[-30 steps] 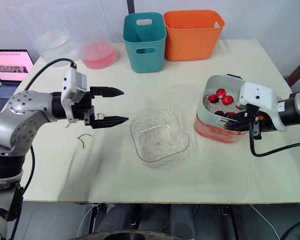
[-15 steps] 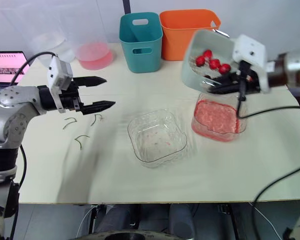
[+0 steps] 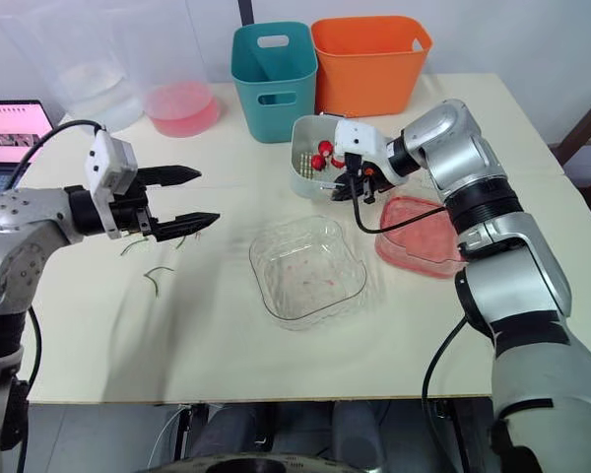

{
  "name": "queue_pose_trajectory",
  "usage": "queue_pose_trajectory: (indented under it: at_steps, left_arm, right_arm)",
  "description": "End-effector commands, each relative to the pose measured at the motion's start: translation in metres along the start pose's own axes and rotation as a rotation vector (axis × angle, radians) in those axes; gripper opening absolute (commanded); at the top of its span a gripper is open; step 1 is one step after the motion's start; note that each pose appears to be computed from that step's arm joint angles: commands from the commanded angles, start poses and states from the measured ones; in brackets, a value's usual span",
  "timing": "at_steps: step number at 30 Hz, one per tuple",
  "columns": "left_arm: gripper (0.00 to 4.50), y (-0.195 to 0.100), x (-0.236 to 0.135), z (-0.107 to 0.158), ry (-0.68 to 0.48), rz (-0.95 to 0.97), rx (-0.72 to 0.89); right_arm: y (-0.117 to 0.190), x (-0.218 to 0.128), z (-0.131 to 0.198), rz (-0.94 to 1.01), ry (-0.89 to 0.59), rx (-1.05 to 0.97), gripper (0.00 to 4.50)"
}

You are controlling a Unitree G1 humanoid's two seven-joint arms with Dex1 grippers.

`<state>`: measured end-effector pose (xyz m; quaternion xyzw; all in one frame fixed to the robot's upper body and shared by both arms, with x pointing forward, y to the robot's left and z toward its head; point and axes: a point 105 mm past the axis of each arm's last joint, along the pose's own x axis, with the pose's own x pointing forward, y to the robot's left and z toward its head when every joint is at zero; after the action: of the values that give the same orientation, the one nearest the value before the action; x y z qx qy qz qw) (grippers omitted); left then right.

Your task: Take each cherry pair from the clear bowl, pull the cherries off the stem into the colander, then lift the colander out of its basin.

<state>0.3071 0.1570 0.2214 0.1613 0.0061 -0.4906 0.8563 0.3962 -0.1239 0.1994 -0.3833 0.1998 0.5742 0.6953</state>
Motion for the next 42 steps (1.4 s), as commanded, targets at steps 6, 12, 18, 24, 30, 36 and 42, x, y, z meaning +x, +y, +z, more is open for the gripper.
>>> queue_pose_trajectory:
  at_steps: [6,12,18,24,30,36,42]
  left_arm:
    - [4.50,-0.003,-0.002,0.012,-0.027,0.019,0.031]
    - [4.50,-0.002,0.001,0.012,-0.030,0.018,0.032]
    - [4.50,0.000,0.002,0.011,-0.030,0.013,0.029]
    - [4.50,0.006,-0.001,0.008,-0.021,0.008,0.019]
    - [4.50,0.017,-0.010,0.005,-0.021,0.035,-0.007]
    - [4.50,0.026,-0.030,-0.003,0.007,0.089,-0.052]
    - [4.50,0.021,-0.052,-0.017,0.023,0.153,-0.131]
  right_arm:
    - [-0.004,0.014,0.010,0.025,0.011,-0.046,0.23]
    - [-0.005,0.021,0.002,0.023,0.042,-0.037,0.23]
    - [-0.011,0.012,0.004,-0.020,0.017,-0.035,2.70]
    - [-0.025,-0.016,0.009,-0.140,-0.057,-0.010,3.15]
    - [-0.041,-0.067,0.012,-0.385,-0.267,0.086,3.15]
    - [-0.010,-0.117,-0.006,-0.552,-0.436,0.226,3.15]
    - [0.051,-0.153,-0.014,-0.655,-0.564,0.407,4.47]
